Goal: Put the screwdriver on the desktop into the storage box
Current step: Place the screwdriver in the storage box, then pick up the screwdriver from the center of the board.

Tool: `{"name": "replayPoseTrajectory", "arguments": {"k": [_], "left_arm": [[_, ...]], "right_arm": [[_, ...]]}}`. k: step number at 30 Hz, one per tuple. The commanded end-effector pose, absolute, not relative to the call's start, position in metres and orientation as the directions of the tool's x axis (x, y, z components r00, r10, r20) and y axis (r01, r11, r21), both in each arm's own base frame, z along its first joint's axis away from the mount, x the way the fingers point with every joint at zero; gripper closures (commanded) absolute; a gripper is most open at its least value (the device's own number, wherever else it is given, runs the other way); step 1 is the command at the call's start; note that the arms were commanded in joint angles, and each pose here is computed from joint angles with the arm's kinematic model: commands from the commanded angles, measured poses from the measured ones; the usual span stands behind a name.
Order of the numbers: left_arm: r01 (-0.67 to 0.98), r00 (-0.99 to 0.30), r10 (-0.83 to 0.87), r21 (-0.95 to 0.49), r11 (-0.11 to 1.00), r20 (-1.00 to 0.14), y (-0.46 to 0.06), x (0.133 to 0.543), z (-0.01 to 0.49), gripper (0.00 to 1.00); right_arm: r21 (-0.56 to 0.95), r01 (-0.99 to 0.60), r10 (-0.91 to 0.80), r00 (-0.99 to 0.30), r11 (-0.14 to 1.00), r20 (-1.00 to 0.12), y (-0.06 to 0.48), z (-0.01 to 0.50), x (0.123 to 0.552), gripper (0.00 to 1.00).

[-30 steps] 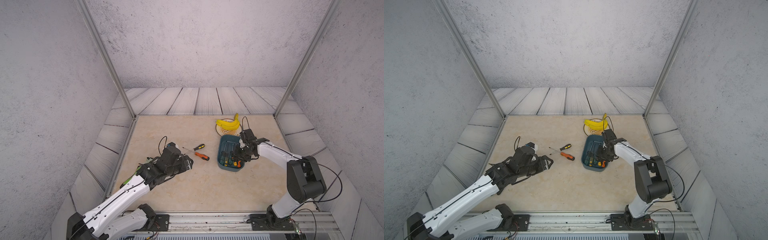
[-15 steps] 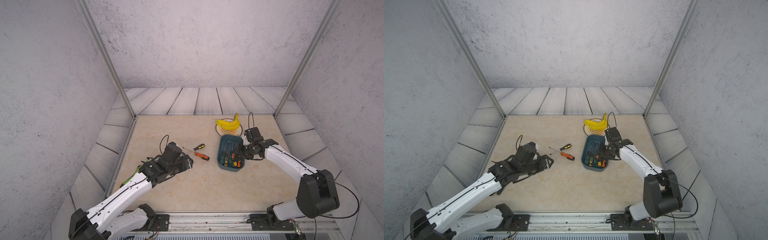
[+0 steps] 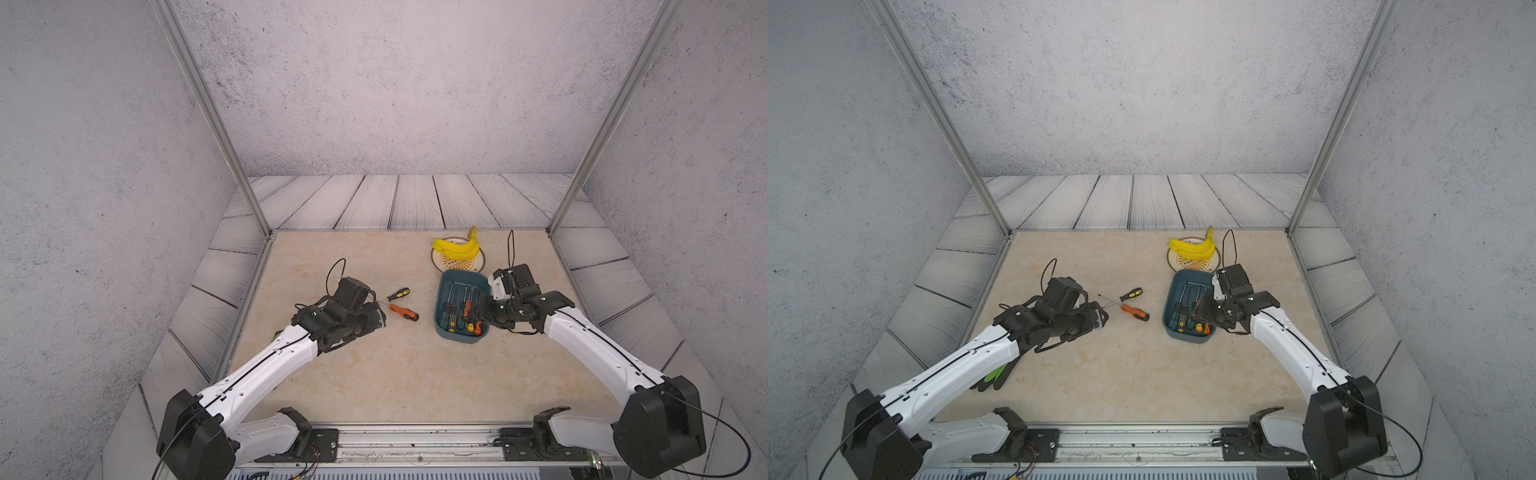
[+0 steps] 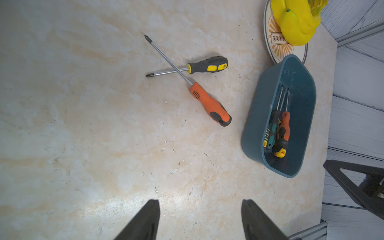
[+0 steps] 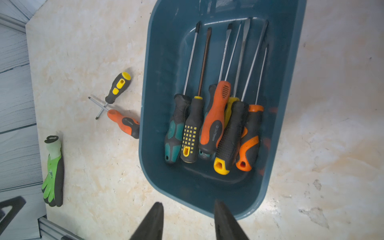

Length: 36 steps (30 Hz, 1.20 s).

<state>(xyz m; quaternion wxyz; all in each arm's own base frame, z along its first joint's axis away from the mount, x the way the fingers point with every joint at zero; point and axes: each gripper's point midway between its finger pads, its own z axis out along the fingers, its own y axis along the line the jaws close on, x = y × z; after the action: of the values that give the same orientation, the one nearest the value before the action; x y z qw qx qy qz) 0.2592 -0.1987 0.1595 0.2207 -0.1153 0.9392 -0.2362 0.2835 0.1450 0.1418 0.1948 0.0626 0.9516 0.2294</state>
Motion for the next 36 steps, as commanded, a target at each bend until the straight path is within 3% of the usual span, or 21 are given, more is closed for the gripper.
{"name": "replayPoseTrajectory", "arguments": {"k": [1, 19, 36], "left_arm": [[-0.103, -0.879, -0.312, -0.494, 0.864, -0.362, -0.203, 0.27, 0.163, 0.35], [-0.196, -0.933, -0.302, -0.428, 0.882, -0.195, -0.225, 0.331, 0.106, 0.43], [-0.259, -0.942, -0.321, -0.392, 0.883, -0.1, -0.247, 0.374, 0.061, 0.39]], "right_arm": [[0.464, -0.01, 0.172, -0.921, 0.886, -0.349, 0.147, 0.145, 0.269, 0.55], [0.457, -0.052, 0.13, -0.925, 0.888, -0.358, 0.143, 0.143, 0.225, 0.56], [0.457, -0.034, 0.14, -0.929, 0.889, -0.343, 0.138, 0.135, 0.21, 0.56]]}}
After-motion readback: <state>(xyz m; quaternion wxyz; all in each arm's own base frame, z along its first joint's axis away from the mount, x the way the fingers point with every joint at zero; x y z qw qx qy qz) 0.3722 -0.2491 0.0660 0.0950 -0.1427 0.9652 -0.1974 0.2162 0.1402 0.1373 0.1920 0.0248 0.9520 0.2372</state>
